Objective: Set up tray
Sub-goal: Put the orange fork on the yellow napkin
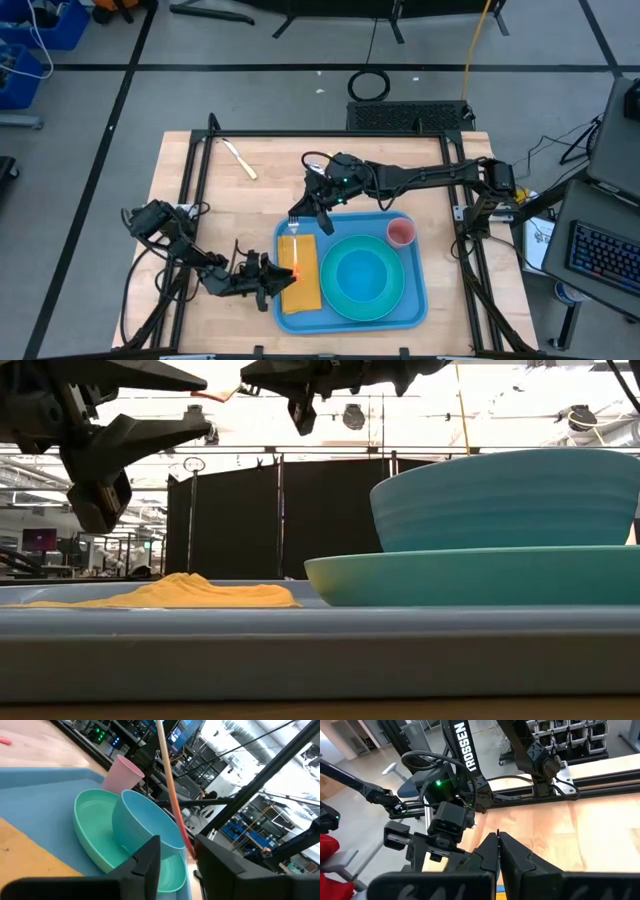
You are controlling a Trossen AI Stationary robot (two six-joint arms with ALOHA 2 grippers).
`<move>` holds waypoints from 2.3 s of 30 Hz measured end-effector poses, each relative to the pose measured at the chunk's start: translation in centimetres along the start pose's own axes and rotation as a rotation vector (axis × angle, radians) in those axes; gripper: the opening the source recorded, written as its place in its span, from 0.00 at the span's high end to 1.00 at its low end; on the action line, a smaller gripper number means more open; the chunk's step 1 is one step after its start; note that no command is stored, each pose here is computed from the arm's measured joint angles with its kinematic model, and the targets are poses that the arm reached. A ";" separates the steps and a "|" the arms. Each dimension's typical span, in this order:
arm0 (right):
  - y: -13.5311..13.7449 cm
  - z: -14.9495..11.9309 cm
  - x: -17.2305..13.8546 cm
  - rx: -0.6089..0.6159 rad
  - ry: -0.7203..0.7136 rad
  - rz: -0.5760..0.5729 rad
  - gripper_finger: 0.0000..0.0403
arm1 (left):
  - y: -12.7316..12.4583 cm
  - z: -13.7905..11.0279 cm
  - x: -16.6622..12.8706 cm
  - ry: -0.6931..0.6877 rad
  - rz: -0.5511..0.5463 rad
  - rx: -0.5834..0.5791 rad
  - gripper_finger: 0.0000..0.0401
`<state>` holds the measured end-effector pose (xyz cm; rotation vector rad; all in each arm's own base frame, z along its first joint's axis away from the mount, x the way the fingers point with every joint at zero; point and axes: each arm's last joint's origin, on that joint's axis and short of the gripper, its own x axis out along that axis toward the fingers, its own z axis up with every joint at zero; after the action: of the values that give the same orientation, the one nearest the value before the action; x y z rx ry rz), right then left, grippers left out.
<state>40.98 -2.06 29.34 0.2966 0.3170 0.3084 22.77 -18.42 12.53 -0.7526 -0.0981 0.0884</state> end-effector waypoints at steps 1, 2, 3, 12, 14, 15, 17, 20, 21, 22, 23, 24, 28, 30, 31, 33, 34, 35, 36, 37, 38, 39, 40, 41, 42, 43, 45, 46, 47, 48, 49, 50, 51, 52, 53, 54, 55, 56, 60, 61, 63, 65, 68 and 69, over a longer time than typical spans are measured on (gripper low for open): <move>0.0 0.0 0.0 0.005 -0.001 0.000 1.00 | 0.0 0.0 0.0 0.000 0.000 0.005 0.65; 0.0 0.0 0.0 0.012 -0.001 0.001 1.00 | -0.1 0.0 0.0 0.002 -0.004 0.013 0.62; 0.1 0.0 0.0 0.018 0.000 0.003 1.00 | -0.2 0.0 -0.1 0.004 -0.011 0.023 0.58; 2.5 -1.0 1.1 0.009 0.018 0.012 1.00 | -2.8 1.5 -1.6 -0.026 -0.078 0.144 0.40; 3.1 -1.1 1.3 0.003 0.014 0.003 1.00 | -3.7 2.2 -2.2 -0.050 -0.084 0.203 0.39; 3.3 -1.1 1.4 0.001 0.015 0.008 1.00 | -4.0 2.5 -2.5 -0.061 -0.082 0.231 0.38; 3.7 -1.3 1.5 0.004 0.019 0.017 1.00 | -4.8 3.1 -3.2 -0.083 -0.064 0.296 0.38; 4.2 -1.3 1.7 0.015 0.016 0.028 1.00 | -5.8 4.0 -4.3 -0.106 -0.032 0.386 0.38; 4.1 -1.5 2.0 0.016 0.013 0.028 1.00 | -6.1 4.1 -4.7 -0.107 -0.009 0.421 0.38; 4.0 -1.8 2.5 0.026 0.000 0.030 1.00 | -6.3 4.3 -5.1 -0.112 0.015 0.443 0.38; 3.9 -2.0 2.9 0.042 -0.007 0.025 1.00 | -6.5 4.6 -5.4 -0.118 0.040 0.458 0.38; 3.8 -2.5 3.4 0.058 0.005 0.023 1.00 | -6.6 4.8 -5.7 -0.121 0.067 0.469 0.38; 2.6 -4.4 5.3 0.114 0.025 0.051 1.00 | -6.9 5.0 -6.6 -0.123 0.152 0.518 0.38; 1.9 -5.2 5.8 0.144 0.057 0.063 1.00 | -7.0 4.9 -6.9 -0.119 0.164 0.536 0.38; 1.4 -5.6 6.1 0.156 0.054 0.062 1.00 | -7.0 4.9 -7.0 -0.116 0.169 0.547 0.38; 0.9 -5.9 6.5 0.181 0.042 0.062 1.00 | -7.0 4.8 -7.2 -0.114 0.180 0.556 0.38; 0.7 -6.1 6.6 0.187 0.044 0.060 1.00 | -7.0 4.8 -7.2 -0.113 0.183 0.562 0.38; 0.6 -6.1 6.8 0.189 0.042 0.060 1.00 | -7.0 4.7 -7.2 -0.110 0.186 0.574 0.38; 0.5 -6.1 6.9 0.188 0.041 0.059 1.00 | -6.9 4.7 -7.2 -0.108 0.189 0.583 0.38; 0.5 -6.2 7.0 0.188 0.046 0.059 1.00 | -6.9 4.6 -7.2 -0.107 0.192 0.589 0.38; 0.5 -6.3 7.1 0.186 0.049 0.059 1.00 | -6.9 4.6 -7.2 -0.104 0.193 0.593 0.38; 0.4 -6.4 7.1 0.187 0.050 0.056 1.00 | -6.8 4.5 -7.2 -0.102 0.194 0.594 0.38; 0.3 -6.4 7.1 0.187 0.053 0.051 1.00 | -6.8 4.4 -7.2 -0.101 0.195 0.596 0.38; 0.2 -6.4 7.1 0.181 0.052 0.047 1.00 | -6.8 4.4 -7.2 -0.101 0.195 0.595 0.38; 0.2 -6.4 7.1 0.173 0.048 0.036 1.00 | -6.8 4.5 -7.2 -0.102 0.195 0.592 0.38; 0.1 -6.4 7.1 0.164 0.046 0.024 1.00 | -6.8 4.5 -7.2 -0.101 0.195 0.592 0.38; 0.1 -6.5 7.1 0.161 0.057 0.019 1.00 | -6.8 4.4 -7.2 -0.101 0.195 0.593 0.38; 0.1 -6.6 7.1 0.162 0.064 0.017 1.00 | -6.8 4.5 -7.2 -0.101 0.195 0.593 0.38; 0.0 -6.7 7.1 0.163 0.070 0.015 1.00 | -6.8 4.5 -7.2 -0.101 0.195 0.593 0.38; -0.1 -7.0 7.3 0.163 0.073 0.014 1.00 | -6.8 4.4 -7.2 -0.101 0.195 0.593 0.38; -0.1 -7.1 7.4 0.163 0.071 0.019 1.00 | -6.8 4.5 -7.2 -0.101 0.195 0.593 0.38; -0.2 -7.4 7.6 0.168 0.080 0.016 1.00 | -6.8 4.5 -7.2 -0.101 0.194 0.593 0.38; -0.4 -7.8 7.8 0.172 0.091 0.012 1.00 | -6.8 4.4 -7.2 -0.101 0.195 0.593 0.38; -0.6 -8.1 8.0 0.175 0.094 0.005 1.00 | -6.8 4.5 -7.2 -0.101 0.195 0.592 0.38; -0.9 -8.5 8.2 0.178 0.096 -0.009 1.00 | -6.8 4.5 -7.2 -0.101 0.195 0.592 0.38; -1.1 -8.9 8.4 0.180 0.101 -0.019 1.00 | -6.8 4.5 -7.2 -0.101 0.195 0.591 0.38; -1.2 -9.1 8.6 0.185 0.107 -0.022 1.00 | -6.8 4.5 -7.2 -0.101 0.195 0.592 0.38; -1.4 -9.5 8.7 0.187 0.113 -0.024 1.00 | -6.8 4.5 -7.2 -0.101 0.195 0.590 0.38; -2.2 -10.1 9.2 0.215 0.110 -0.004 1.00 | -6.8 4.4 -7.2 -0.101 0.195 0.589 0.38; -2.4 -10.3 9.4 0.217 0.108 -0.004 1.00 | -6.8 4.4 -7.2 -0.099 0.195 0.593 0.38; -2.6 -10.7 9.6 0.223 0.123 -0.010 1.00 | -6.8 4.3 -7.2 -0.098 0.195 0.595 0.38; -2.7 -10.9 9.7 0.223 0.127 -0.017 1.00 | -6.7 4.3 -7.2 -0.097 0.194 0.589 0.38; -2.9 -10.7 9.6 0.218 0.110 -0.013 1.00 | -6.7 4.3 -7.2 -0.095 0.194 0.590 0.38; -2.9 -10.7 9.6 0.218 0.110 -0.014 1.00 | -6.7 4.2 -7.1 -0.095 0.194 0.590 0.38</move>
<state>46.70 1.04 16.20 0.4926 0.4621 0.2767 15.47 -21.24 19.79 -0.1663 -0.0827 0.3233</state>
